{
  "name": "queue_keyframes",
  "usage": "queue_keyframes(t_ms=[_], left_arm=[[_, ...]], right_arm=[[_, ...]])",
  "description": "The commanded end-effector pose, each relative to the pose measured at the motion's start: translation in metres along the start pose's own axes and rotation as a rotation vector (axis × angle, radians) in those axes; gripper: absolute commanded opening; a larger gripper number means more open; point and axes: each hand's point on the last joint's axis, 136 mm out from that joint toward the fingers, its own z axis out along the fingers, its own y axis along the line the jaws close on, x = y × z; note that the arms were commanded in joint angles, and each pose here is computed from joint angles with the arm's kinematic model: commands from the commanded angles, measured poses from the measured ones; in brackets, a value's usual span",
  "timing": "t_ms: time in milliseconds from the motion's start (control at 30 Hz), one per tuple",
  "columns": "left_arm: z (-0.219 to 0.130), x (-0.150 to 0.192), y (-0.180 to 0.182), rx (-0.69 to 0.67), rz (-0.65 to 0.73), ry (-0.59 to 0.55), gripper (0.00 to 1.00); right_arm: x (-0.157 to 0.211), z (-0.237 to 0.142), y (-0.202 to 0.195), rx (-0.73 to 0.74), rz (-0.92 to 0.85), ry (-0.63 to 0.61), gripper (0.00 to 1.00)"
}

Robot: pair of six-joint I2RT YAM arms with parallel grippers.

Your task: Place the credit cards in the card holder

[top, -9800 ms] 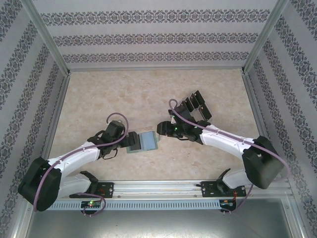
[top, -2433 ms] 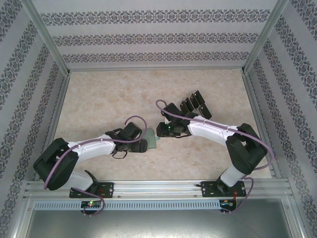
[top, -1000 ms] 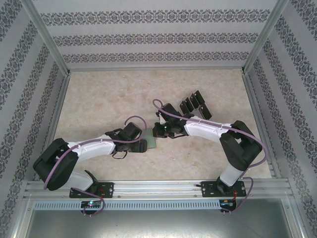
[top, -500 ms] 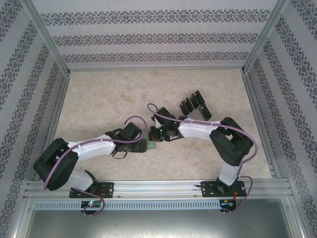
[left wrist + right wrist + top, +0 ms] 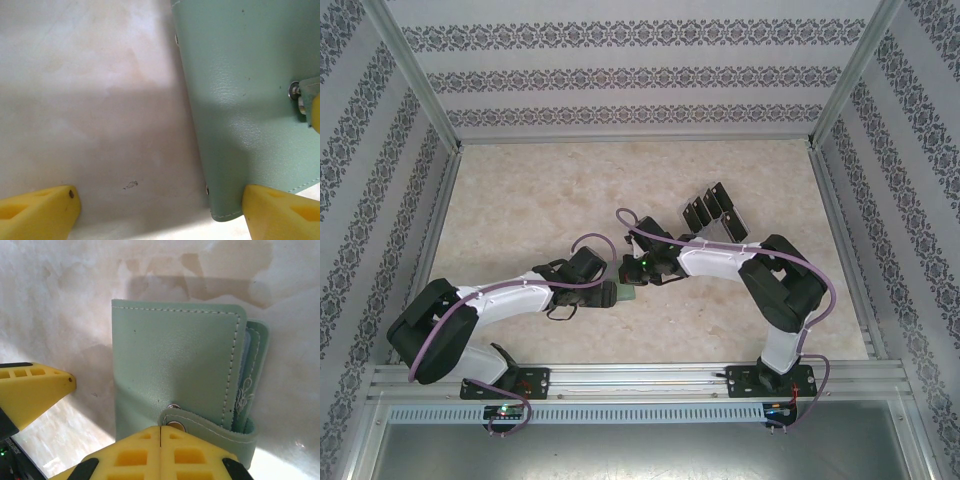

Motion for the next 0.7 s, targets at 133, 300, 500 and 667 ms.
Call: queue_keyframes(t_ms=[133, 300, 500, 667], left_arm=[[0.015, 0.026, 0.010, -0.025, 0.016, 0.089, 0.87], [0.015, 0.027, 0.010, -0.026, 0.014, 0.091, 0.87], [0.015, 0.026, 0.010, -0.025, 0.017, 0.091, 0.86], [0.016, 0.026, 0.009, -0.023, 0.018, 0.092, 0.86]], right_arm=[[-0.015, -0.020, 0.020, -0.058, -0.009, -0.055, 0.00], [-0.013, -0.012, 0.018, -0.061, -0.002, -0.036, 0.00], [-0.012, -0.006, 0.018, -0.065, 0.000, -0.024, 0.00], [-0.010, 0.001, 0.014, -0.052, 0.005, -0.009, 0.00]])
